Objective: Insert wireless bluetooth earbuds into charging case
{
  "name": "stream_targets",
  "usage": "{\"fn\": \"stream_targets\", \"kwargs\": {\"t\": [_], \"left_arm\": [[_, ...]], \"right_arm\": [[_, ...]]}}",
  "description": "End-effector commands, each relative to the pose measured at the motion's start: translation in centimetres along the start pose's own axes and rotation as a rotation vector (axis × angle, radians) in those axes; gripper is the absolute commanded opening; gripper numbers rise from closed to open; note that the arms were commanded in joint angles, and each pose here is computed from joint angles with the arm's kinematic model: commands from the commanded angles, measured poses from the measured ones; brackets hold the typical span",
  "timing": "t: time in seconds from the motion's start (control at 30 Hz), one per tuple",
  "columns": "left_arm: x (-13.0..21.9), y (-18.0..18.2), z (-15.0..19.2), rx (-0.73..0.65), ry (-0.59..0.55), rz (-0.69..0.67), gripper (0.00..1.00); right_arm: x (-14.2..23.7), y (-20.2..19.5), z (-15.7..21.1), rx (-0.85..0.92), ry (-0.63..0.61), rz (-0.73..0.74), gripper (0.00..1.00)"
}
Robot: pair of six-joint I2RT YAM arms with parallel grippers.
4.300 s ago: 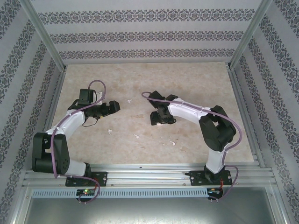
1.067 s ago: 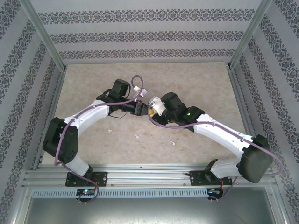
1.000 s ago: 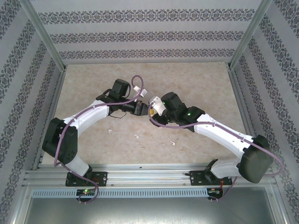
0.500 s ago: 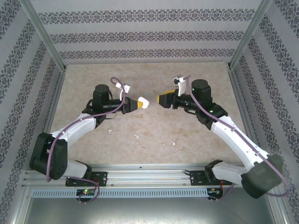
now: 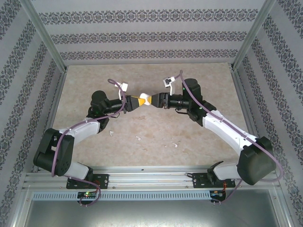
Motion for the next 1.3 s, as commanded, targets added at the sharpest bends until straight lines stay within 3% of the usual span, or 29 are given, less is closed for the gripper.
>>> {"fn": "stream_targets", "kwargs": {"t": [0.0,0.27,0.57,0.67,0.93,1.1,1.27], "left_arm": [[-0.1,-2.7,-0.6,-0.091,0.018,0.091,0.00],[0.2,-3.6,-0.7,-0.106,0.021,0.107,0.00],[0.1,-4.7,-1.6,-0.119,0.048,0.033,0.01],[0.2,-5.2,-1.5,-0.135,0.079,0.002,0.10],[1.1,-6.4,-1.1,-0.120,0.112,-0.023,0.51],[1.0,-6.9,-1.3,-0.084,0.184,0.028,0.44],[1.0,-6.9,-1.3,-0.089,0.181,0.055,0.44]], "right_arm": [[-0.4,0.9,-1.5,0.017,-0.037,-0.079,0.48],[-1.4,0.7,-2.3,-0.009,-0.045,-0.157,0.37],[-1.8,1.5,-2.7,0.028,-0.027,-0.236,0.12],[-1.4,2.0,-2.9,0.070,-0.023,-0.248,0.07],[-0.7,2.6,-2.4,0.191,0.028,-0.199,0.03],[0.1,3.3,-2.4,0.264,0.065,-0.133,0.02],[0.8,3.8,-2.5,0.299,0.072,-0.110,0.02]]}}
Point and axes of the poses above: each hand's point on the last joint's axis, 136 mm out from that joint toward the fingers, its own x axis back along the fingers, its own y axis along the line the jaws close on, z = x × y, the point moved 10 cm from there along x, back along the fingers, and after that the axes turned 14 degrees about x, right-handed, at the moved point
